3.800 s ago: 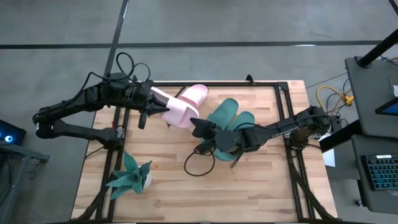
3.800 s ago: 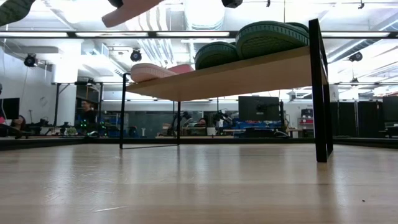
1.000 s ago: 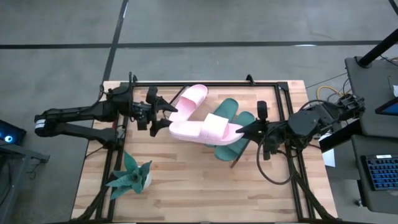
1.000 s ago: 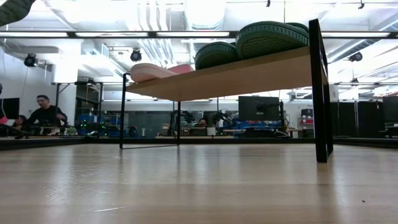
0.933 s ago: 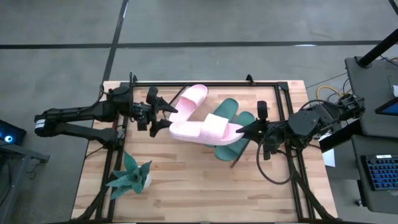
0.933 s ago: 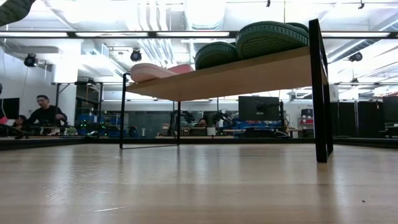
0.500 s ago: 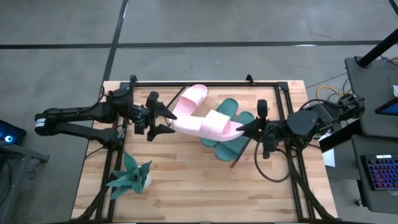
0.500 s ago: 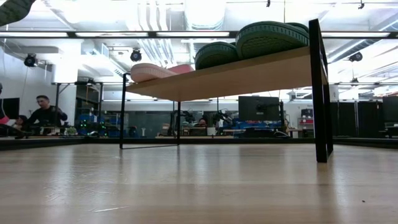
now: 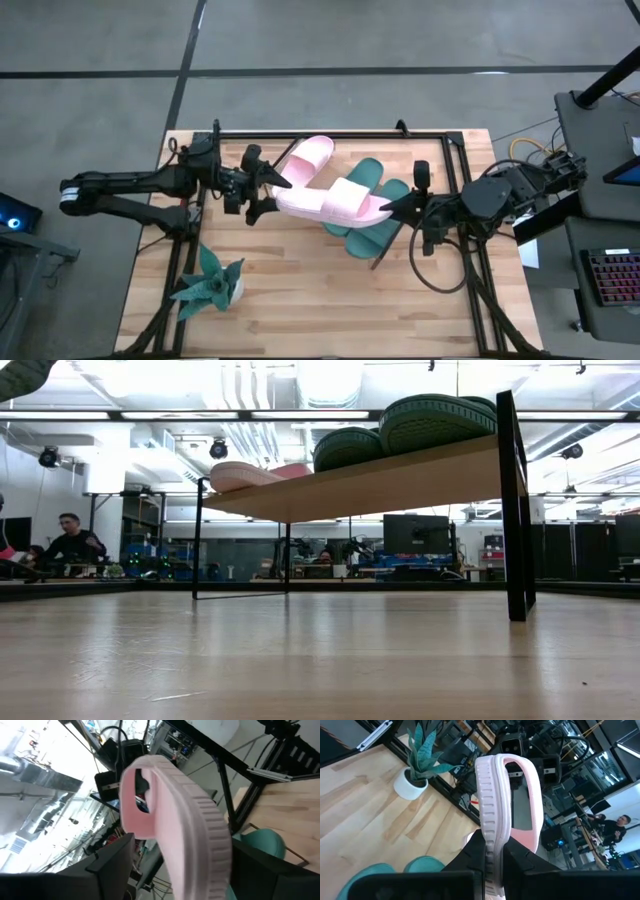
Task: Pick and place slides into the shelf
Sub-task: Put the pink slide on the shelf
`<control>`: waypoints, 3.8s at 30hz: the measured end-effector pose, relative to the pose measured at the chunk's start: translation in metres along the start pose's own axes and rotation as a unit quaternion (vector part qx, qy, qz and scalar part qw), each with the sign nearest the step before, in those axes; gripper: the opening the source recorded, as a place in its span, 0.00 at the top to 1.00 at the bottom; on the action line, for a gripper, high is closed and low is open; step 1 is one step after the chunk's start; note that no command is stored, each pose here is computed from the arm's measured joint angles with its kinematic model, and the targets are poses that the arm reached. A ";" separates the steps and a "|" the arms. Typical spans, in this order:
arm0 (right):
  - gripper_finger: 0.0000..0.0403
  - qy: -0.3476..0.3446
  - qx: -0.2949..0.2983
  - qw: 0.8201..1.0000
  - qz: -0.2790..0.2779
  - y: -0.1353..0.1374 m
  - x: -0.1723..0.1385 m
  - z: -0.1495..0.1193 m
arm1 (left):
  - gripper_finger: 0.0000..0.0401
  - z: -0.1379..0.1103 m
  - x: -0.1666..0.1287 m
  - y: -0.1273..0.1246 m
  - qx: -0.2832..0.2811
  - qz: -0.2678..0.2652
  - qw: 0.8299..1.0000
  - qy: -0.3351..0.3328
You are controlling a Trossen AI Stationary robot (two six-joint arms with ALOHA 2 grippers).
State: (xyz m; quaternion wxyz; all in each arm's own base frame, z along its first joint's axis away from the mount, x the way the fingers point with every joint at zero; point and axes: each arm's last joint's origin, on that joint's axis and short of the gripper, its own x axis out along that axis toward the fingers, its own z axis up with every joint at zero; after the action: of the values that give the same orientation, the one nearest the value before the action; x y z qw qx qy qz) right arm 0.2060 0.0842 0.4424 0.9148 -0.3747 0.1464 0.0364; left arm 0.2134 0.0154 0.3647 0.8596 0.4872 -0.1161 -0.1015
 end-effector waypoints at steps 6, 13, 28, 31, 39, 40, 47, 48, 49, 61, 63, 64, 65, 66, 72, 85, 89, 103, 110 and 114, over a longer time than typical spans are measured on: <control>0.94 -0.001 0.001 1.000 -0.001 0.000 0.000 0.000 | 0.49 -0.002 0.003 0.000 0.005 0.002 1.000 -0.001; 0.93 -0.002 0.005 1.000 -0.004 0.000 0.001 0.001 | 0.89 -0.003 0.004 -0.002 0.026 -0.003 1.000 0.004; 0.65 0.079 0.055 0.984 -0.147 -0.015 -0.014 -0.006 | 0.90 0.020 -0.015 -0.002 0.003 0.075 0.989 0.130; 0.63 0.096 0.071 0.975 -0.190 -0.020 -0.021 -0.008 | 0.90 0.028 -0.015 -0.004 -0.028 0.099 0.984 0.148; 0.66 0.128 0.148 0.935 -0.297 -0.030 -0.035 -0.014 | 0.90 0.024 0.015 -0.034 -0.064 0.170 0.927 0.329; 0.66 0.126 0.154 0.934 -0.298 -0.030 -0.036 -0.014 | 0.90 0.022 0.021 -0.039 -0.058 0.178 0.916 0.354; 0.68 0.131 0.146 0.934 -0.298 -0.030 -0.035 -0.015 | 0.90 0.012 0.059 -0.066 -0.027 0.251 0.837 0.486; 0.69 0.132 0.142 0.935 -0.298 -0.030 -0.035 -0.015 | 0.90 0.011 0.063 -0.070 -0.026 0.252 0.835 0.489; 0.69 0.133 0.140 0.935 -0.297 -0.030 -0.035 -0.015 | 0.90 0.012 0.068 -0.074 -0.026 0.250 0.836 0.488; 0.71 0.141 0.129 0.937 -0.293 -0.028 -0.034 -0.016 | 0.90 0.035 0.106 -0.115 -0.070 0.267 0.839 0.469; 0.71 0.144 0.127 0.937 -0.292 -0.027 -0.034 -0.017 | 0.90 0.032 0.109 -0.121 -0.078 0.277 0.831 0.476; 0.71 0.144 0.127 0.937 -0.291 -0.027 -0.034 -0.017 | 0.90 0.031 0.110 -0.124 -0.084 0.283 0.827 0.477; 0.70 0.144 0.126 0.937 -0.291 -0.027 -0.034 -0.017 | 0.90 0.029 0.111 -0.127 -0.090 0.286 0.826 0.477; 0.70 0.145 0.125 0.937 -0.291 -0.027 -0.034 -0.017 | 0.90 0.028 0.113 -0.130 -0.095 0.288 0.825 0.477; 0.71 0.145 0.124 0.938 -0.291 -0.027 -0.034 -0.017 | 0.90 0.023 0.118 -0.139 -0.109 0.293 0.823 0.474; 0.72 0.145 0.125 0.937 -0.290 -0.026 -0.033 -0.018 | 0.90 0.014 0.119 -0.149 -0.139 0.307 0.817 0.468; 0.74 0.146 0.125 0.937 -0.290 -0.026 -0.033 -0.018 | 0.90 0.004 0.121 -0.153 -0.131 0.307 0.810 0.482; 0.75 0.151 0.125 0.938 -0.287 -0.024 -0.032 -0.020 | 0.90 -0.024 0.121 -0.162 -0.067 0.297 0.780 0.547; 0.76 0.153 0.123 0.938 -0.286 -0.023 -0.031 -0.021 | 0.90 -0.027 0.120 -0.166 -0.032 0.275 0.777 0.566; 0.75 0.154 0.122 0.938 -0.286 -0.023 -0.031 -0.021 | 0.90 -0.028 0.120 -0.168 -0.021 0.264 0.777 0.571</control>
State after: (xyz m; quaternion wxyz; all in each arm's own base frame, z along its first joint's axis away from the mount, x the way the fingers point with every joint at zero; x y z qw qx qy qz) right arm 0.1756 0.0546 0.4524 0.8917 -0.2869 0.1756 -0.3027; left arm 0.3258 -0.0810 0.2183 0.7712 0.3879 0.2740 0.4240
